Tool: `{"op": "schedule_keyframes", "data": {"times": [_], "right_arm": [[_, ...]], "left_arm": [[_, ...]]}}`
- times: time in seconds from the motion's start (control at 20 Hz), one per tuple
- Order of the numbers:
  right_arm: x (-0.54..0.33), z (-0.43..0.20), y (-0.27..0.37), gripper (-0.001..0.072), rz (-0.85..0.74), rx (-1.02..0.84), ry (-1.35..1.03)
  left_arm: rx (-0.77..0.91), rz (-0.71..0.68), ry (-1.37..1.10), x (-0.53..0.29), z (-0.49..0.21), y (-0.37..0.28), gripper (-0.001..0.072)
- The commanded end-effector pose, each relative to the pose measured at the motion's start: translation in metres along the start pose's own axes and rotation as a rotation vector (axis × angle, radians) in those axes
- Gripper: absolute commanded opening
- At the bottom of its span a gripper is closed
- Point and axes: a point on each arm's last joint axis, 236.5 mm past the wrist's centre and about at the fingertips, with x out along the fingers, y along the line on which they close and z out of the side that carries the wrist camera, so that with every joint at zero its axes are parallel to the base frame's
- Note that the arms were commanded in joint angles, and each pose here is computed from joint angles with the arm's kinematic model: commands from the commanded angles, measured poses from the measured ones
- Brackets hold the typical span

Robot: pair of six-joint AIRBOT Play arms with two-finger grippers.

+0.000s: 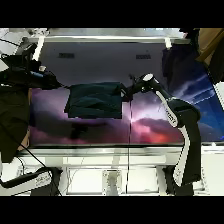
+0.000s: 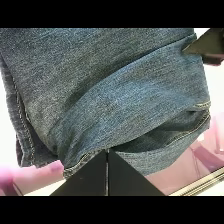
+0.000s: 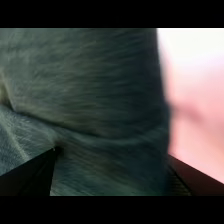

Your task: Fold the clothes and pants, and hang the long-sleeved shirts on hangers.

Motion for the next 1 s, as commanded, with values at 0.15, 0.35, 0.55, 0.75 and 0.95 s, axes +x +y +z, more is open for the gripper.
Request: {"op": "schedule_keyframes", "data": {"times": [0.15, 0.35, 0.55, 0.75, 0.95], "right_arm": [[0.030, -0.042, 0.045, 0.0066, 0.090, -0.125, 0.133], [-0.030, -0.025, 0.063, 0.0039, 0.070, -0.244, 0.117], [-0.164, 0.023, 0.019, 0.0038, -0.227, -0.260, -0.118], [-0.353, 0.027, -0.062, 0.0038, -0.528, -0.115, -0.422], [-0.504, -0.040, -0.144, 0.0039, -0.650, 0.148, -0.642]], "left_arm": [[-0.003, 0.001, 0.000, 0.000, 0.000, 0.000, 0.0013], [-0.002, -0.004, 0.014, -0.001, -0.003, -0.001, 0.0014], [-0.003, -0.004, 0.014, -0.001, -0.004, -0.001, 0.0013], [-0.003, -0.004, 0.014, 0.000, -0.003, -0.001, 0.0013], [-0.014, -0.004, 0.013, 0.000, -0.003, -0.001, 0.0013]]}}
